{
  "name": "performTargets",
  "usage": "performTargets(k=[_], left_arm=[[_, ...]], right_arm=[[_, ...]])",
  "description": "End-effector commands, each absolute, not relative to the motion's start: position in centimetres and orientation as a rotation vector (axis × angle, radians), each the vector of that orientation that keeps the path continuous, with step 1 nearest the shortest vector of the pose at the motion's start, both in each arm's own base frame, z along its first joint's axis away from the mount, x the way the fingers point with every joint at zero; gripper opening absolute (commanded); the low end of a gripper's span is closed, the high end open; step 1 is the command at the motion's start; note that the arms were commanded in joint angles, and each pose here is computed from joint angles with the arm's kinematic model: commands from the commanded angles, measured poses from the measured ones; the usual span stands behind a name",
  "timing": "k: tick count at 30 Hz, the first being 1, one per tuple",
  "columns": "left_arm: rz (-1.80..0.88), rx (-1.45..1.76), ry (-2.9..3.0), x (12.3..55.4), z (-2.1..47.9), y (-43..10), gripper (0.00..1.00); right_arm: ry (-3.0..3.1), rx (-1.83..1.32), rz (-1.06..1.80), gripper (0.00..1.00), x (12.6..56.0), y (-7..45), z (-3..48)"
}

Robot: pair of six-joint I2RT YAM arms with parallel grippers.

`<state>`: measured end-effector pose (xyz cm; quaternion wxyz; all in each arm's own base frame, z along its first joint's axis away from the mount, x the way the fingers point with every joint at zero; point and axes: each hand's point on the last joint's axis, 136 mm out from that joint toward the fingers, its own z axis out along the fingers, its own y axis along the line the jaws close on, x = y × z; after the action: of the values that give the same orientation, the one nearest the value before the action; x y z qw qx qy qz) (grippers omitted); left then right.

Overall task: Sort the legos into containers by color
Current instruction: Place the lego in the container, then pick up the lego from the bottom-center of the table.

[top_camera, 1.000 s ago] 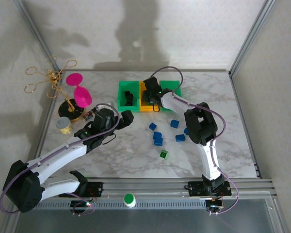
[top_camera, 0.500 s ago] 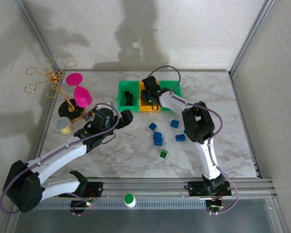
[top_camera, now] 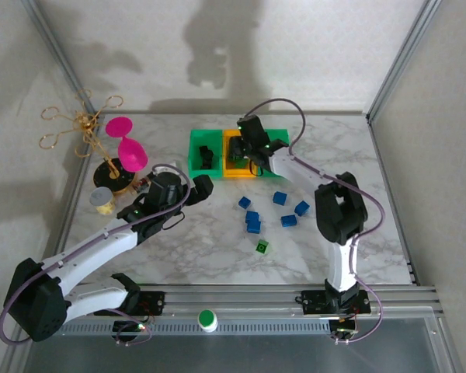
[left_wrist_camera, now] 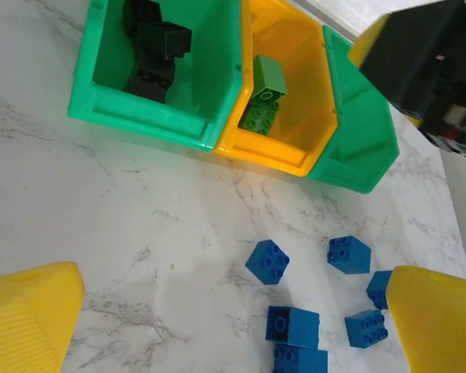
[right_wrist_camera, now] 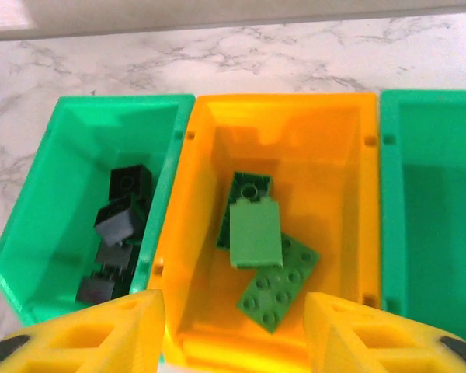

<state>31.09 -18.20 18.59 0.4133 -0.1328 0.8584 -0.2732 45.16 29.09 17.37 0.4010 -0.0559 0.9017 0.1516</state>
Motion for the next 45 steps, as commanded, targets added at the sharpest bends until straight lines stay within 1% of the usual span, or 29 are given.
performTargets(k=[1, 6, 7, 14, 18, 21, 27, 31, 37, 39, 41, 45], left_arm=[[-0.683, -0.313, 2.139, 30.4, 19.7, -18.2, 1.00], [-0.698, -0.297, 2.174, 28.4, 18.5, -18.6, 1.00], [-0.696, -0.294, 2.180, 27.9, 18.2, -18.6, 1.00], [-0.741, -0.289, 2.205, 25.5, 17.0, -19.0, 1.00], [-0.766, -0.279, 2.220, 24.4, 16.3, -19.3, 1.00], [-0.770, -0.282, 2.232, 23.8, 15.8, -19.3, 1.00], [-0.757, -0.297, 2.249, 23.3, 14.9, -18.9, 1.00], [-0.750, -0.300, 2.244, 23.3, 14.9, -18.7, 1.00], [-0.735, -0.305, 2.245, 23.3, 14.8, -18.5, 1.00], [-0.731, -0.304, 2.246, 23.3, 14.6, -18.4, 1.00], [-0.725, -0.303, 2.251, 23.3, 14.5, -18.4, 1.00], [-0.724, -0.304, 2.253, 23.3, 14.4, -18.5, 1.00]], right_arm=[[2.325, -0.131, 0.399, 0.51, 41.7, 28.5, 17.2], [2.417, -0.099, 0.346, 0.55, 36.1, 25.6, 15.6], [2.431, -0.116, 0.341, 0.56, 34.3, 25.7, 15.4], [2.609, -0.054, 0.313, 0.62, 25.5, 22.5, 11.3], [2.673, 0.052, 0.307, 0.65, 21.7, 21.0, 9.9], [2.714, 0.133, 0.338, 0.67, 19.7, 20.8, 8.3], [2.752, 0.194, 0.319, 0.73, 17.7, 21.8, 5.5], [2.751, 0.225, 0.278, 0.72, 17.7, 22.1, 4.5], [2.763, 0.224, 0.230, 0.63, 17.8, 22.6, 3.2], [2.759, 0.217, 0.234, 0.58, 17.8, 22.8, 3.0], [2.764, 0.209, 0.229, 0.56, 17.8, 23.0, 2.7], [2.766, 0.180, 0.179, 0.48, 17.9, 22.8, 2.6]])
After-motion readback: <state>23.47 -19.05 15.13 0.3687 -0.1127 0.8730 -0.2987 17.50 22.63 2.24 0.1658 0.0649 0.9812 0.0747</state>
